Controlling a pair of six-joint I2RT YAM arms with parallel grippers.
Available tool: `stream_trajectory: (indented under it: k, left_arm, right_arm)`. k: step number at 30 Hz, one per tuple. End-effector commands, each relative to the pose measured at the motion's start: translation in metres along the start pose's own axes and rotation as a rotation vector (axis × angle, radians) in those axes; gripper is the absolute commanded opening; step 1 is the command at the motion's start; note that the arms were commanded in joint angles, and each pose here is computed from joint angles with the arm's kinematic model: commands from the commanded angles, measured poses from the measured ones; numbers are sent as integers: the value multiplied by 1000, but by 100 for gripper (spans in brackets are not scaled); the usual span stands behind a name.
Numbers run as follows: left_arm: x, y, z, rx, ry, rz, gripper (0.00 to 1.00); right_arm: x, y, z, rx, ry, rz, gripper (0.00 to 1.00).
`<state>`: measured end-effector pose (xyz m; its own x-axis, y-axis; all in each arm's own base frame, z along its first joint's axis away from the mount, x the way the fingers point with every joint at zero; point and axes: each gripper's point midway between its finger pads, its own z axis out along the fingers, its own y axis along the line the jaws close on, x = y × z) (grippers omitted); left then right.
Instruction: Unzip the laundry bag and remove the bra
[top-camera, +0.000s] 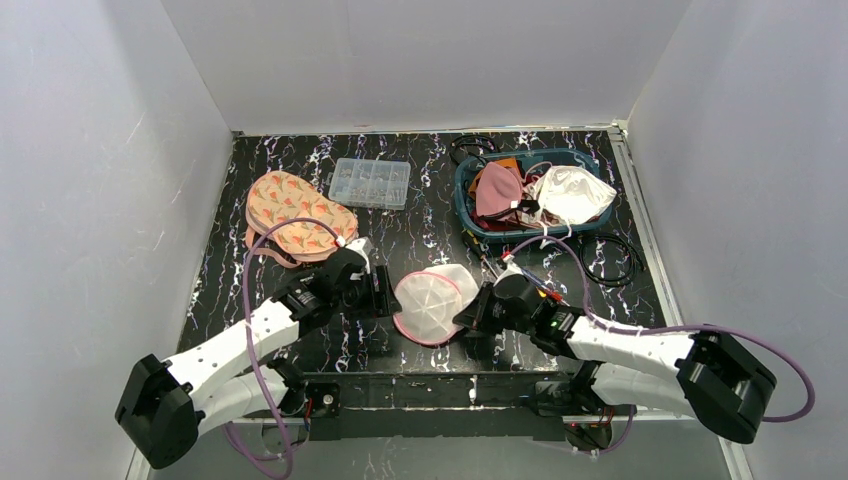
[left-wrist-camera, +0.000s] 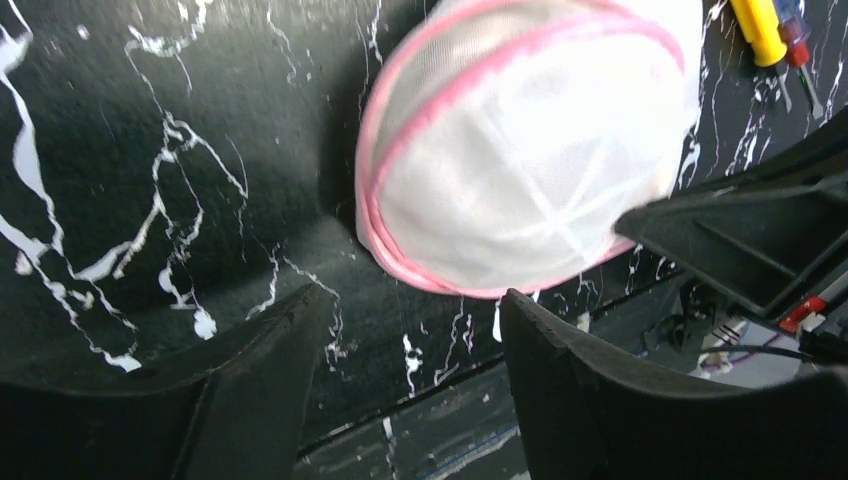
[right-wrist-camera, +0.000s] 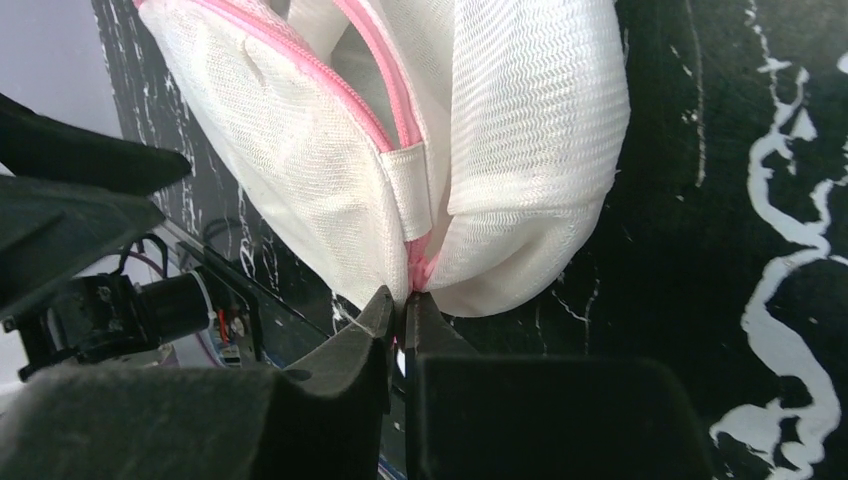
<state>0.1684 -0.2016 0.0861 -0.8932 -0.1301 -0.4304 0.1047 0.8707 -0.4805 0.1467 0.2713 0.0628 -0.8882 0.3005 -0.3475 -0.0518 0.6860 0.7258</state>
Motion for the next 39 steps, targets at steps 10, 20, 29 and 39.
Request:
stream_trajectory:
  k: [10, 20, 29, 39]
  left_arm:
    - [-21, -26, 30, 196, -90, 191, 74]
    - [5, -17, 59, 214, 12, 131, 61]
    - [13, -24, 37, 290, -18, 58, 4]
    - [6, -59, -43, 396, -40, -18, 0]
  right_arm:
    - [5, -13, -10, -37, 31, -28, 11]
    - [11, -10, -17, -96, 48, -24, 11]
    - [6, 6, -24, -135, 47, -36, 10]
    - [-12, 48, -57, -169, 41, -108, 11]
